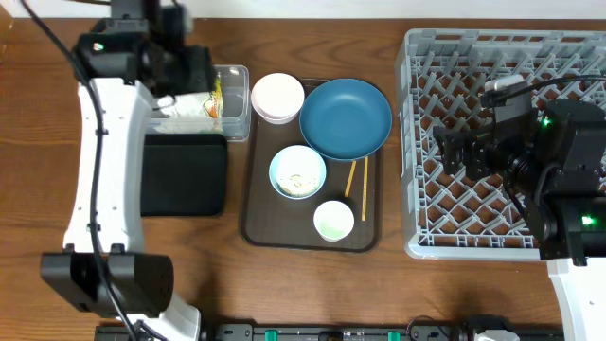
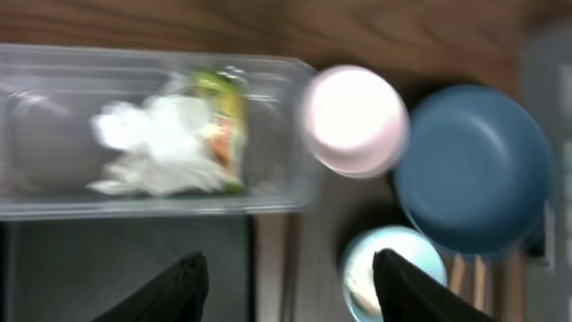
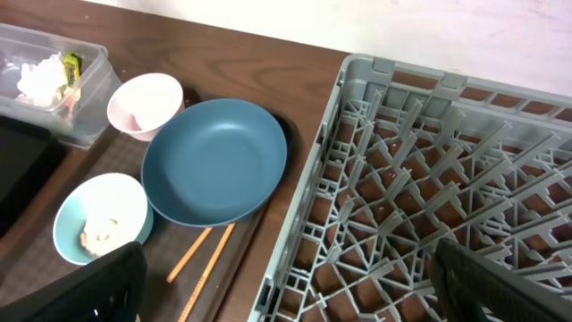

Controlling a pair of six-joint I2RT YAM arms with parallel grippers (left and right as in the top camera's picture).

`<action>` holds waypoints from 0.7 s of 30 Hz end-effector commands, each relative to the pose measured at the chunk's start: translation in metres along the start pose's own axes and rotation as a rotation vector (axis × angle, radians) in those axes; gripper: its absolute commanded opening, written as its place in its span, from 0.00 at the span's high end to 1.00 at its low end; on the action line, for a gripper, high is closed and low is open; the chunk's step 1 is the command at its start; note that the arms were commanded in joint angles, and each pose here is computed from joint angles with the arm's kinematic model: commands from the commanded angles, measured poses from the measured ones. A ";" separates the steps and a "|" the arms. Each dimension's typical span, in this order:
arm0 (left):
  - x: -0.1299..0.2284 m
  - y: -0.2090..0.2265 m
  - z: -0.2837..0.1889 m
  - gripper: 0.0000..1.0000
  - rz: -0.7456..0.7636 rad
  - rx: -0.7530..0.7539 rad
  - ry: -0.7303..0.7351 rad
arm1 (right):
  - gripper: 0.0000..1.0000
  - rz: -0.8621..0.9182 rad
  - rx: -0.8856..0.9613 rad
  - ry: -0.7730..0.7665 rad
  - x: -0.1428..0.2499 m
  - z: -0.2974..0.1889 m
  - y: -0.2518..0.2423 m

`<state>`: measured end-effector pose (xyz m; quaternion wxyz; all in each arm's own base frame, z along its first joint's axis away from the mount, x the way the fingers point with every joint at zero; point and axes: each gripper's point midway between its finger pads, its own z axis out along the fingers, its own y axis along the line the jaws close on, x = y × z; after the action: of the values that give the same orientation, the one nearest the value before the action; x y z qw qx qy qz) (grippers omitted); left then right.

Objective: Sort waste into correct bins and load items into the dishwasher rack
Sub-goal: 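Move the left gripper to the light-blue rice bowl and grasp its rim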

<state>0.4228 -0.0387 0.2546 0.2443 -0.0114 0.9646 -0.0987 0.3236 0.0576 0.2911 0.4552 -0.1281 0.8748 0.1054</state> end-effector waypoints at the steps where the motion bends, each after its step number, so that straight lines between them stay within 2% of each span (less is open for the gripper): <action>1: 0.020 -0.030 0.017 0.38 0.107 0.085 0.094 | 0.01 0.014 -0.007 -0.011 -0.007 0.000 0.000; 11: 0.088 -0.079 0.023 0.38 0.207 0.135 0.332 | 0.01 0.022 -0.010 0.014 -0.002 0.007 -0.002; 21: 0.104 -0.128 0.027 0.38 0.339 0.213 0.336 | 0.01 0.050 -0.044 0.039 0.002 0.016 0.002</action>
<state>0.3502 -0.1648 0.2146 0.1101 0.1678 0.9680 -0.1506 0.3324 0.0598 0.2736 0.4283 -0.1219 0.8878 0.1165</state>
